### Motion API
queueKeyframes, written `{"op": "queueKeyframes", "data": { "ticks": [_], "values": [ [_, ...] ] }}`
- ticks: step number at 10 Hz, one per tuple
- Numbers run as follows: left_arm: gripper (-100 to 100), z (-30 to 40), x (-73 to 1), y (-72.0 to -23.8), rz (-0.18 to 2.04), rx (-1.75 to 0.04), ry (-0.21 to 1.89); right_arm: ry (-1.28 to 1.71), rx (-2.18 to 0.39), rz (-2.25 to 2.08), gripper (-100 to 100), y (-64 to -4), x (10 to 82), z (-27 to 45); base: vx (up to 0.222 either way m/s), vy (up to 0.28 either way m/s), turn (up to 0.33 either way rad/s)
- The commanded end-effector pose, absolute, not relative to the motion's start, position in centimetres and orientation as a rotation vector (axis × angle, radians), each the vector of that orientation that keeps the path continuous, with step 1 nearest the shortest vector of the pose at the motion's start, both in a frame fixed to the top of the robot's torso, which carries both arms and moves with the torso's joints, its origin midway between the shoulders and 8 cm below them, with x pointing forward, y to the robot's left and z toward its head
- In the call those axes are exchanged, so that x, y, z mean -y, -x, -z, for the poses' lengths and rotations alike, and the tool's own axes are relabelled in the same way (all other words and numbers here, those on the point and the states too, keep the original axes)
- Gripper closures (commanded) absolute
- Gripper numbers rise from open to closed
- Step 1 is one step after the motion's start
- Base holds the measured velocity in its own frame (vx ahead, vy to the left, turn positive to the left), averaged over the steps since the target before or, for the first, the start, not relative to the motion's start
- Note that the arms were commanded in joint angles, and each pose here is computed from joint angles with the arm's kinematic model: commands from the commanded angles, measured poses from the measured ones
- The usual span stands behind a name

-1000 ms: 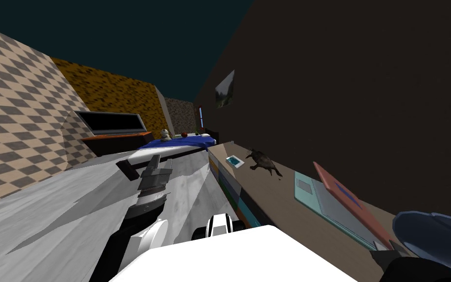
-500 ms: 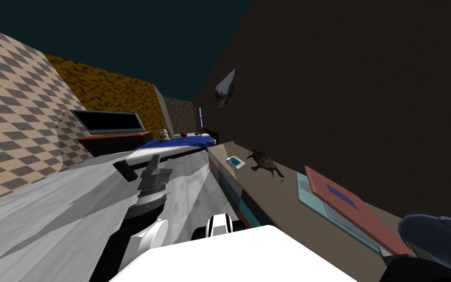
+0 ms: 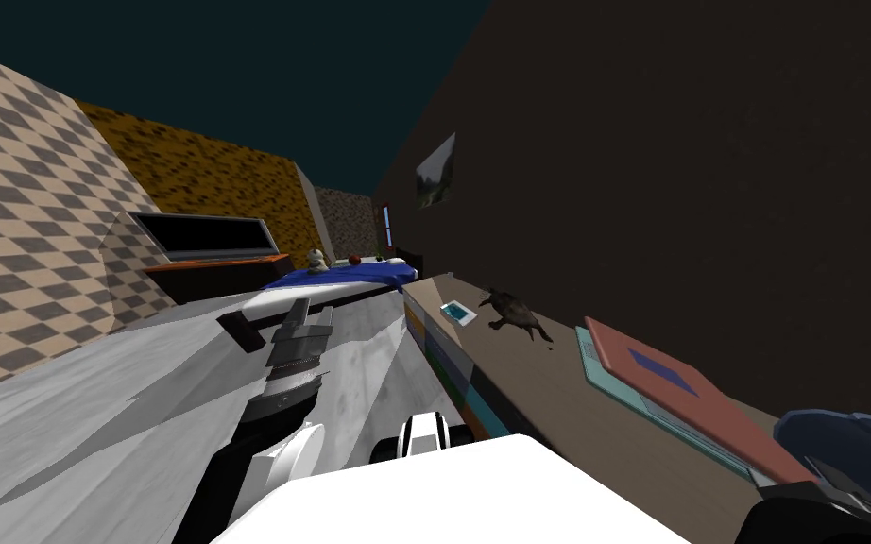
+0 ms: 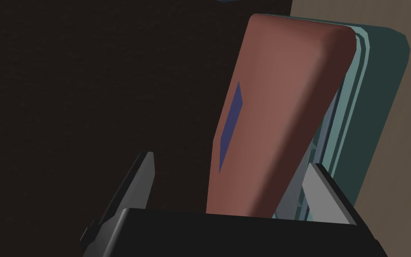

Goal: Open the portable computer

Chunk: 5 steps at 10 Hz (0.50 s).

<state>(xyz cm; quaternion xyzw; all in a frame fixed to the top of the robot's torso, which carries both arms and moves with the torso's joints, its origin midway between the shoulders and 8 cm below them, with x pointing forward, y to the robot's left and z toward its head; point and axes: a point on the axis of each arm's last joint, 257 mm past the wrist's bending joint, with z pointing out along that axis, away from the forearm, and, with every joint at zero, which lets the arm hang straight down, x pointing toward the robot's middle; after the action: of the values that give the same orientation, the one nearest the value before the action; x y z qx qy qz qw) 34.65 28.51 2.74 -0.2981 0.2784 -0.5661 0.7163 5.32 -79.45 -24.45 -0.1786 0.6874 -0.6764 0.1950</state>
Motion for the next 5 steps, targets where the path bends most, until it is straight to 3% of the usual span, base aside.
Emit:
{"op": "queueKeyframes", "data": {
  "ticks": [1,5],
  "values": [
    [0,-2.74,-28.51,-34.65,1.253,-0.616,0.660,0.501,-1.929,1.894,0,-5.29,79.40,24.55,0.000,0.000,0.000],
    [0,-2.74,-28.51,-34.65,1.253,-0.616,0.660,0.502,-1.940,1.886,0,-5.17,79.26,24.96,0.000,0.000,0.000]
  ]
}}
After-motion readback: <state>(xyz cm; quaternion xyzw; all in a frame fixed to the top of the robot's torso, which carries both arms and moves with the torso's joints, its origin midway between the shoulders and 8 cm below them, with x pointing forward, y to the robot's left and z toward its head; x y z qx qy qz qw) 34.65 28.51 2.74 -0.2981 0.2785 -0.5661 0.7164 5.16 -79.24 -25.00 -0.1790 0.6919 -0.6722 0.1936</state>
